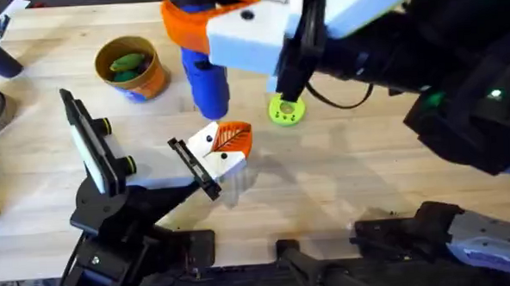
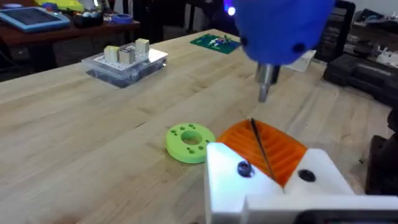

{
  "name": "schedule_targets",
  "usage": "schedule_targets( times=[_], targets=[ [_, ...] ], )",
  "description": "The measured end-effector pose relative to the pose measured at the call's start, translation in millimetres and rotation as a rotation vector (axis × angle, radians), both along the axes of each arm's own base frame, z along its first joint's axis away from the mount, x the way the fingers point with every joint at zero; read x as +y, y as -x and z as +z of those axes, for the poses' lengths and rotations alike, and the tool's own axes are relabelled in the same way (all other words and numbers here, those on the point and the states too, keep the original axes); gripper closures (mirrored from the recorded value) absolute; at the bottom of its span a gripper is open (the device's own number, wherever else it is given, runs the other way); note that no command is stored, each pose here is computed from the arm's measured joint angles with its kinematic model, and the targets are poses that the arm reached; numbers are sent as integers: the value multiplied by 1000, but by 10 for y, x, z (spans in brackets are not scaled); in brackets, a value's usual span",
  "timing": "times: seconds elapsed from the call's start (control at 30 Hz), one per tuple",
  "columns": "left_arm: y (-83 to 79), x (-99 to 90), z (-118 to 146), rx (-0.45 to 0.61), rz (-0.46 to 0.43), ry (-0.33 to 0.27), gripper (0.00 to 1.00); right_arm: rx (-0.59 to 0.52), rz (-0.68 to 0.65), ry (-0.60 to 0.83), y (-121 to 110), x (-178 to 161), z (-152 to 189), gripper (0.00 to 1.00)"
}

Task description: Pick up the gripper from the table and insert it into the empty holder that is missing its gripper. Then pick up a screw, insert it into the mounting hole, and use the screwdriver to tighten it. Finally, clean up the table by picking up the vegetable and placing it into the bucket.

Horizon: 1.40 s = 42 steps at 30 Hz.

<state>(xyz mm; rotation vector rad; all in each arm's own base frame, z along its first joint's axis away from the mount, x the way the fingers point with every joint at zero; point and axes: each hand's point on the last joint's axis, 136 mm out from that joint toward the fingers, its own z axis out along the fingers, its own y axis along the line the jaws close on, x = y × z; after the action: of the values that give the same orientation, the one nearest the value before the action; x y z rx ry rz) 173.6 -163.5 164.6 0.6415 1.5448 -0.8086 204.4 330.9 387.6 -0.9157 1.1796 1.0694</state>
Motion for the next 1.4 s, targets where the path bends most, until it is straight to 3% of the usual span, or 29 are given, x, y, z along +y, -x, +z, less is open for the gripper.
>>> schedule_targets(
  times=[0.3, 0.7, 0.97, 1.4],
  targets=[
    [0, 0, 0, 0, 0, 0, 986, -6, 29, -23, 51, 7, 142, 960],
    [0, 0, 0, 0, 0, 0, 986, 117, 59, 19, -29, 168, -135, 960],
    [0, 0, -1, 0, 0, 0, 986, 94, 110, 12, 59, 187, -100, 958],
    [0, 0, 0, 0, 0, 0, 986, 89, 127, 15, 18, 267, -171, 960]
  ],
)
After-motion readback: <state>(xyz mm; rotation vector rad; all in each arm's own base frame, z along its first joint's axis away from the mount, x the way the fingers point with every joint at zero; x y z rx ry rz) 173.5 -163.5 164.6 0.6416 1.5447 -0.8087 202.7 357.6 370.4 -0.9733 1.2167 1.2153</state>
